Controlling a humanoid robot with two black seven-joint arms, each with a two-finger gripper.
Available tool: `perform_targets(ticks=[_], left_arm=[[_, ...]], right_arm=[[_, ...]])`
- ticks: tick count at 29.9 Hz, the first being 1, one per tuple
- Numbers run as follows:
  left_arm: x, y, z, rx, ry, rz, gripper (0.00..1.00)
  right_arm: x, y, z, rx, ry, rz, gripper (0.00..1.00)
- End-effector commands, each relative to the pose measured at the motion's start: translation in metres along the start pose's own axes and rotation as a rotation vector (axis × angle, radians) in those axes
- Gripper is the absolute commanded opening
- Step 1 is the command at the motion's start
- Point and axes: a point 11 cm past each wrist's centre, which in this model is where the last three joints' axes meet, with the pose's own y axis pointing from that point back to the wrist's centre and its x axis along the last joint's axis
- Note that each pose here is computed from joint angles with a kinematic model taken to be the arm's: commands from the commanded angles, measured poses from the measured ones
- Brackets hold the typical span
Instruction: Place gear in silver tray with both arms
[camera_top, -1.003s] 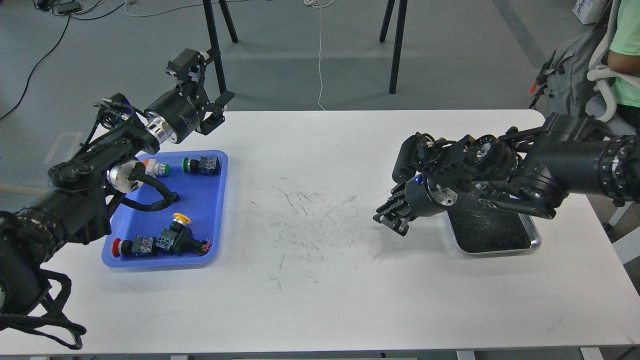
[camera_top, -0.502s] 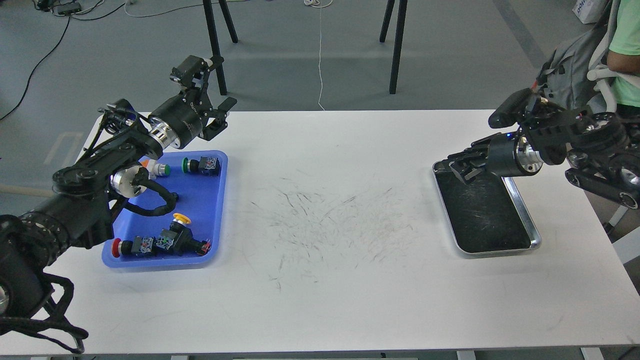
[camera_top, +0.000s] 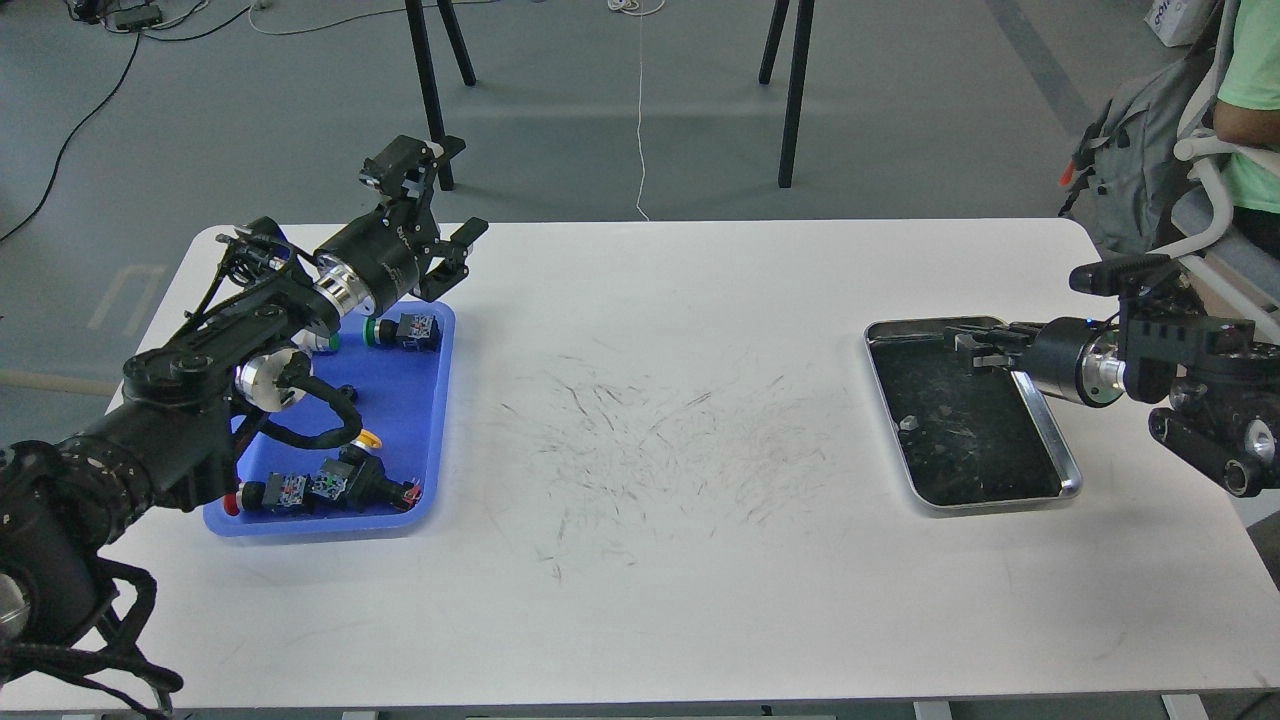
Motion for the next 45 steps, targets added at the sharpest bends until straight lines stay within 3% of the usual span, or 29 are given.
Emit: perform_targets(ticks=[1, 17, 27, 32, 35, 37, 44, 45], left_arm=[[-0.004, -0.003, 0.000, -0.002, 0.004, -0.009, 1.00], [-0.004, 0.001, -0.006, 0.007, 0.010, -0.005, 1.00], [-0.006, -0.001, -0.007, 0.007, 0.013, -0.008, 1.00], [-0.005, 0.000, -0.007, 0.007, 0.012, -0.007, 1.00], [-0.005, 0.000, -0.007, 0.007, 0.012, -0.007, 1.00], [-0.005, 0.000, -0.007, 0.009, 0.013, -0.006, 1.00], [-0.005, 0.000, -0.007, 0.009, 0.013, -0.006, 1.00], [-0.005, 0.000, -0.007, 0.007, 0.012, -0.007, 1.00]], right_arm=[[-0.003, -0.004, -0.003, 0.007, -0.056, 0.019, 0.02], [-0.017, -0.006, -0.007, 0.045, -0.431, 0.013, 0.02], [-0.022, -0.001, 0.008, 0.001, -0.461, 0.012, 0.04], [-0.023, -0.001, 0.009, -0.001, -0.461, 0.010, 0.10], [-0.024, -0.001, 0.009, -0.001, -0.458, 0.005, 0.21], [-0.024, -0.001, 0.009, -0.001, -0.459, 0.006, 0.37], [-0.019, -0.002, 0.007, 0.005, -0.456, 0.015, 0.55], [-0.018, -0.002, 0.006, 0.006, -0.456, 0.018, 0.62]])
